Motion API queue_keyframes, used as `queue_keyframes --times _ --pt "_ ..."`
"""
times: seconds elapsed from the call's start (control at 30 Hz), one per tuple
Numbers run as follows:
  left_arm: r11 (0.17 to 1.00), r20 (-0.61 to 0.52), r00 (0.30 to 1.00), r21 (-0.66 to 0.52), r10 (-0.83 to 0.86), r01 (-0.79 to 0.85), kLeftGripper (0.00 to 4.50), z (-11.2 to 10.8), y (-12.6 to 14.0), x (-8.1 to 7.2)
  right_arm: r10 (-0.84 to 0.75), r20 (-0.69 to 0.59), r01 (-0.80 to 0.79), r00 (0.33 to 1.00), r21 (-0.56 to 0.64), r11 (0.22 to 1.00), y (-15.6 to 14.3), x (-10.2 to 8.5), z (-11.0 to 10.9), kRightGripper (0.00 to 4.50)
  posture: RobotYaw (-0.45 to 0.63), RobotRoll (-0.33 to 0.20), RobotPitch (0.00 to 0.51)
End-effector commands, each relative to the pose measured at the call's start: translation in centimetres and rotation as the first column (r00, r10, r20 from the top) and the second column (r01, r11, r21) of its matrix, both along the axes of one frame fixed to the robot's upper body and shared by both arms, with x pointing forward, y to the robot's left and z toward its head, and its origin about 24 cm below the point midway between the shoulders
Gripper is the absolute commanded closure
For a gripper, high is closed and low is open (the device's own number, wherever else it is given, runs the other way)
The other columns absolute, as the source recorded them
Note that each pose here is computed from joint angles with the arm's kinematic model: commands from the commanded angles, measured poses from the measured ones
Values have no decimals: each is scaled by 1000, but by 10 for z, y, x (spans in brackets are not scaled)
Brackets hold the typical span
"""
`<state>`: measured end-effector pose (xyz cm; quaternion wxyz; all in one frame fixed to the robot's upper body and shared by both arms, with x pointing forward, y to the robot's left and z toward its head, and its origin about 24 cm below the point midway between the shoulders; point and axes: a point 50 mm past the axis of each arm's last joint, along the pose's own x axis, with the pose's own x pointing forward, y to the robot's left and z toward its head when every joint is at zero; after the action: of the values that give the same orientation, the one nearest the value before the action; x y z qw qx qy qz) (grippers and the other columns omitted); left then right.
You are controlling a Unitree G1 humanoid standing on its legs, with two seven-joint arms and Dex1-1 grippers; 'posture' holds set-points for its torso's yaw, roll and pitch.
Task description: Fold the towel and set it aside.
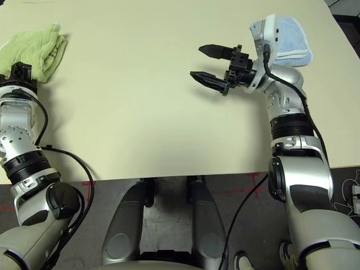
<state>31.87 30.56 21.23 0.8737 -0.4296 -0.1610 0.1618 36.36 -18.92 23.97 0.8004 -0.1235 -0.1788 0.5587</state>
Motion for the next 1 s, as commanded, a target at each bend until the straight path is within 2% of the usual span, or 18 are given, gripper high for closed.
queue_keyframes --times 0.03,0.1,0.17,0.23,0.3,0.4,0.43,0.53,0.63,0.67,0.73,0.8,0.87,0.9,1.0 --pt "996 -206 978 82 -2 19 1351 -10 3 -12 -2 5 2 1000 -20 1000 -1 1 -1 0 84 0 335" --pt "989 -349 937 124 -31 79 627 -13 4 -19 -1 7 1 1000 -19 1000 -1 2 -2 0 85 0 337" --pt "972 -399 912 162 -92 169 13 -3 2 -25 -1 6 1 1000 -18 1000 -2 2 -3 0 85 0 337" --pt "923 -444 881 245 -165 296 13 11 -3 -32 -3 5 3 1000 -18 1000 -3 3 -4 0 90 0 340" --pt "781 -476 820 361 -317 510 13 33 -17 -40 -11 1 11 1000 -16 1000 -5 4 -4 0 90 0 340" --pt "544 -556 735 505 -389 670 13 56 -30 -47 -35 -4 35 999 -8 999 -7 7 -4 0 96 0 339" --pt "493 -569 714 522 -407 696 13 60 -33 -48 -43 -5 43 999 -5 999 -8 8 -4 0 97 0 339" --pt "272 -590 707 659 -389 701 13 77 -42 -39 -135 -48 137 990 34 990 -15 14 -5 0 88 0 336" --pt "160 -546 719 738 -429 656 13 84 -48 -24 -241 -96 249 966 86 965 -27 19 -10 0 79 0 332" --pt "138 -510 748 780 -425 611 13 83 -49 -15 -282 -104 292 954 101 951 -30 20 -12 0 74 0 330" --pt "184 -351 862 881 -365 437 13 84 -47 6 -359 -114 371 926 112 922 -35 22 -15 0 63 0 327" --pt "213 -251 926 925 -284 316 13 79 -42 21 -391 -107 401 914 101 910 -37 22 -19 0 49 0 323" --pt "281 -163 969 936 -185 211 13 67 -36 34 -448 -105 458 888 111 882 -40 23 -21 0 38 0 321" --pt "285 -135 978 942 -156 176 13 60 -35 38 -494 -100 504 863 127 854 -42 25 -21 0 29 0 319" --pt "343 -94 991 932 -96 121 13 42 -34 46 -649 -97 654 754 193 731 -47 30 -19 0 16 0 317"
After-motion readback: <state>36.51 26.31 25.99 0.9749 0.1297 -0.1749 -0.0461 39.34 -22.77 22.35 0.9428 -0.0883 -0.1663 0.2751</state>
